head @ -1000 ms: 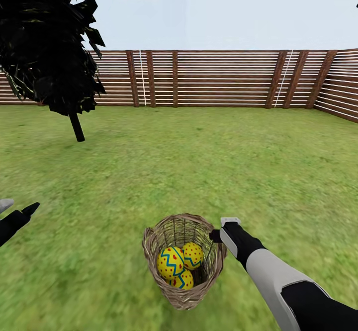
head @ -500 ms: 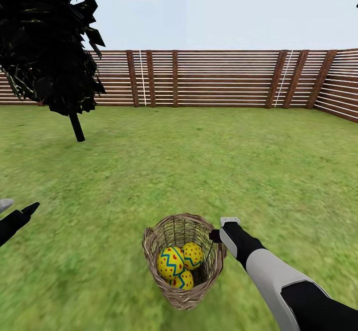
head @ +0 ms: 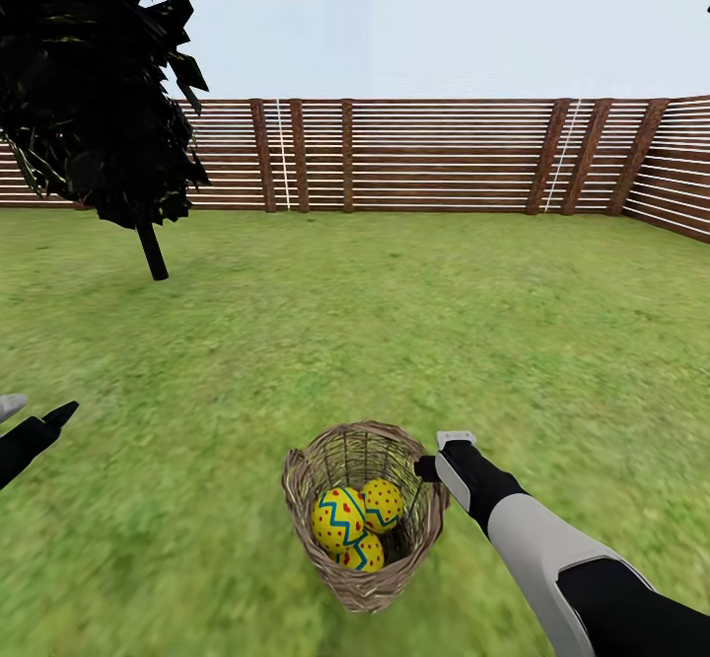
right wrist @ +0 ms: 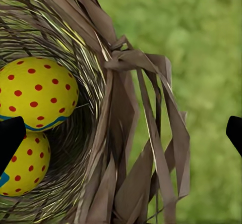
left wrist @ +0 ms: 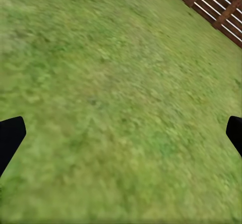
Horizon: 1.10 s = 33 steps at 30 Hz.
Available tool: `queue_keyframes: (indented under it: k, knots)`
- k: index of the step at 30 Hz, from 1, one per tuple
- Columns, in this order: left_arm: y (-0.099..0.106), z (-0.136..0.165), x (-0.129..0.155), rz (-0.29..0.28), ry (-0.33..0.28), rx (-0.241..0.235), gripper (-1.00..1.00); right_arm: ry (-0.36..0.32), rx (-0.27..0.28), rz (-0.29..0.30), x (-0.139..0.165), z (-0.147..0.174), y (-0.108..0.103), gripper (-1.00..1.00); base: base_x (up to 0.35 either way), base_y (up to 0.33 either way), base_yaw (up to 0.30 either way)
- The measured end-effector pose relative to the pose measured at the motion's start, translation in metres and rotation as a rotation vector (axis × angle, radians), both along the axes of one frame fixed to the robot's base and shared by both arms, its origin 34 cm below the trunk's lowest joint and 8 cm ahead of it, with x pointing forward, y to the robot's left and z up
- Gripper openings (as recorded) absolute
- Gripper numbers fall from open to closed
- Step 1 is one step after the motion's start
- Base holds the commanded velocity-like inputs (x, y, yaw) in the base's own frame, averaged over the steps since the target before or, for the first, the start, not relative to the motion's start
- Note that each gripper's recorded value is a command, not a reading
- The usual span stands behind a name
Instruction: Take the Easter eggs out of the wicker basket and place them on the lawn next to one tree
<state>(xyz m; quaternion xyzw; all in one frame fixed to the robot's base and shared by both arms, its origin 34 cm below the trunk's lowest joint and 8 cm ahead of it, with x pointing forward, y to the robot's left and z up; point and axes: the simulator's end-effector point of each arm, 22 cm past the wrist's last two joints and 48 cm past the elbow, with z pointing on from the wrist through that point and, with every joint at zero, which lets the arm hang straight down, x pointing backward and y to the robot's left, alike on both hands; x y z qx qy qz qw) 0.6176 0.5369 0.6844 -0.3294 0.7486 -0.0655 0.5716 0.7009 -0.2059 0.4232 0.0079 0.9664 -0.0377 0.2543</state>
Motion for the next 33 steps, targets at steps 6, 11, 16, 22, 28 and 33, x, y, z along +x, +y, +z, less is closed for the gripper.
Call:
queue_keyframes:
  k: [6,11,16,22,28,33]
  knots:
    - [0.000,0.000,0.000,0.000,0.000,0.000,1.00,0.006,-0.001,0.001,-0.002,-0.002,0.000,1.00,0.000,0.000,0.000]
    - [0.000,-0.004,-0.001,0.000,0.000,0.000,1.00,0.007,-0.001,0.001,-0.003,-0.007,0.000,1.00,0.000,0.000,0.000]
    - [0.000,-0.011,-0.003,0.001,0.000,0.000,1.00,0.007,-0.001,0.001,-0.005,-0.013,0.000,1.00,0.000,0.000,0.000]
    - [0.000,-0.011,-0.003,0.000,0.000,0.000,1.00,0.008,-0.001,0.001,-0.005,-0.014,-0.001,1.00,0.000,0.000,0.000]
    - [0.000,-0.011,-0.003,0.000,0.000,0.000,1.00,0.011,-0.002,0.000,-0.006,-0.015,-0.002,1.00,0.000,0.000,0.000]
    - [0.000,-0.011,-0.003,0.000,0.000,0.000,1.00,0.013,-0.003,0.000,-0.007,-0.015,-0.002,-1.00,0.000,0.000,0.000]
